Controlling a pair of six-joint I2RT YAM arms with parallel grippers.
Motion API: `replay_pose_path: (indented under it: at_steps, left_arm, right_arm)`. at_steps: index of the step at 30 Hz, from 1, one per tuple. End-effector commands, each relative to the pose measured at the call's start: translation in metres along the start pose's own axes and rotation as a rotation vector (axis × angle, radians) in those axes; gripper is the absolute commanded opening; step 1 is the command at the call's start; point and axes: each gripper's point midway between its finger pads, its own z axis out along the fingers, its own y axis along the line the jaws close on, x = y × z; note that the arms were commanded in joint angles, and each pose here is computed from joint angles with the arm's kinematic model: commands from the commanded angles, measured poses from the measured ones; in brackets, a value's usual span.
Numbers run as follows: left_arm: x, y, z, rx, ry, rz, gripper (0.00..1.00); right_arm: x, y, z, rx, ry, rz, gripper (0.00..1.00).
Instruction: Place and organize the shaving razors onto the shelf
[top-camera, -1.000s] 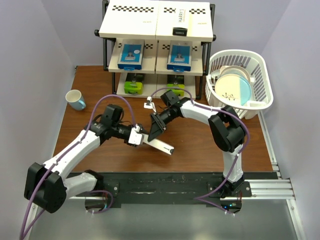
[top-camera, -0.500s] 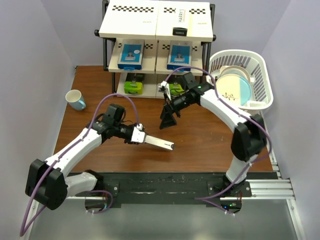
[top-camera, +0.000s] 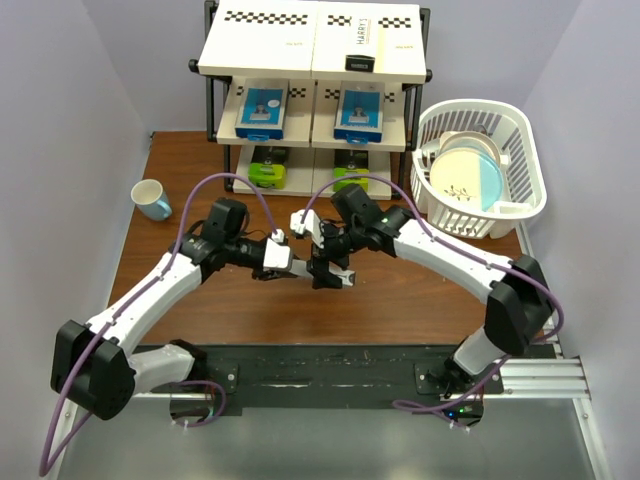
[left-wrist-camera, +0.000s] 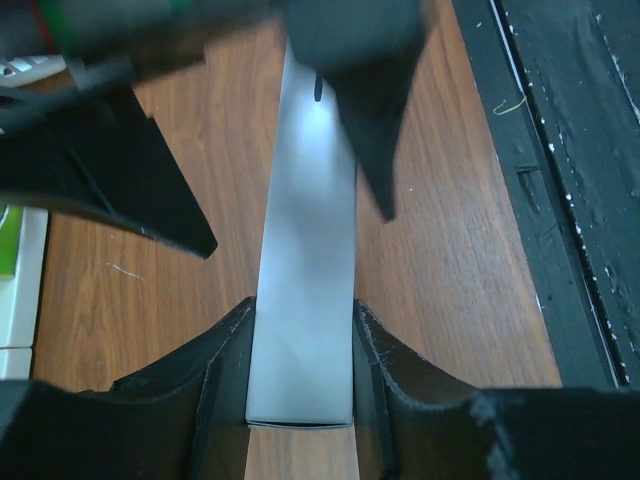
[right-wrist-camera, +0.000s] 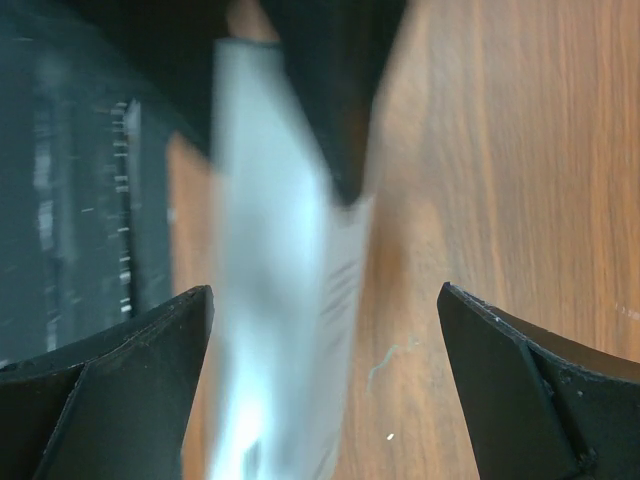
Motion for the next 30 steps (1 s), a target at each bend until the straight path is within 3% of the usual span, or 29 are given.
replay_pose_path:
  at_steps: [1,5,9,11,12,13,15,16,18,19,24,30]
  left_arm:
    - [-0.028,0.006,-0.006,-0.008,-0.071,0.045,0.38]
    - [-0.024,0.007,-0.007,-0.014,-0.056,0.042,0.4]
    - [-0.018,0.024,-0.011,-0.11,-0.024,0.011,0.5]
    - [-0.025,0.05,-0.026,-0.257,-0.052,-0.057,0.56]
    - [-0.016,0.055,-0.034,-0.321,-0.06,-0.161,0.59]
    - [-0.029,0.069,-0.046,-0.403,-0.103,-0.124,0.61]
    - [-0.021,0.079,-0.063,-0.507,-0.123,-0.22,0.64]
    - [-0.032,0.086,-0.074,-0.564,-0.157,-0.191,0.65]
    - [-0.03,0.087,-0.082,-0.594,-0.179,-0.246,0.66]
    - [-0.03,0.085,-0.082,-0.593,-0.188,-0.256,0.66]
    - [-0.017,0.076,-0.08,-0.601,-0.206,-0.37,0.66]
    - [0.004,0.094,-0.115,-0.832,-0.185,-0.514,0.68]
  right_arm:
    - [-0.022,-0.025,-0.001,0.101,-0.052,-0.001,0.98]
    - [-0.025,-0.028,0.001,0.103,-0.049,0.003,0.8]
    - [-0.042,-0.02,-0.005,0.066,-0.098,0.012,0.54]
    - [-0.047,-0.02,-0.011,0.08,-0.119,0.035,0.48]
    - [-0.05,-0.02,-0.012,0.083,-0.136,0.085,0.47]
    - [-0.051,-0.025,-0.016,0.093,-0.151,0.127,0.44]
    - [-0.06,-0.03,-0.022,0.096,-0.205,0.236,0.4]
    - [-0.061,-0.034,-0.026,0.091,-0.226,0.278,0.39]
    - [-0.063,-0.043,-0.029,0.095,-0.258,0.346,0.36]
    - [-0.063,-0.042,-0.029,0.081,-0.266,0.355,0.37]
    - [-0.05,-0.049,-0.016,0.098,-0.23,0.345,0.66]
    - [-0.037,-0.046,0.022,0.161,-0.097,0.298,0.88]
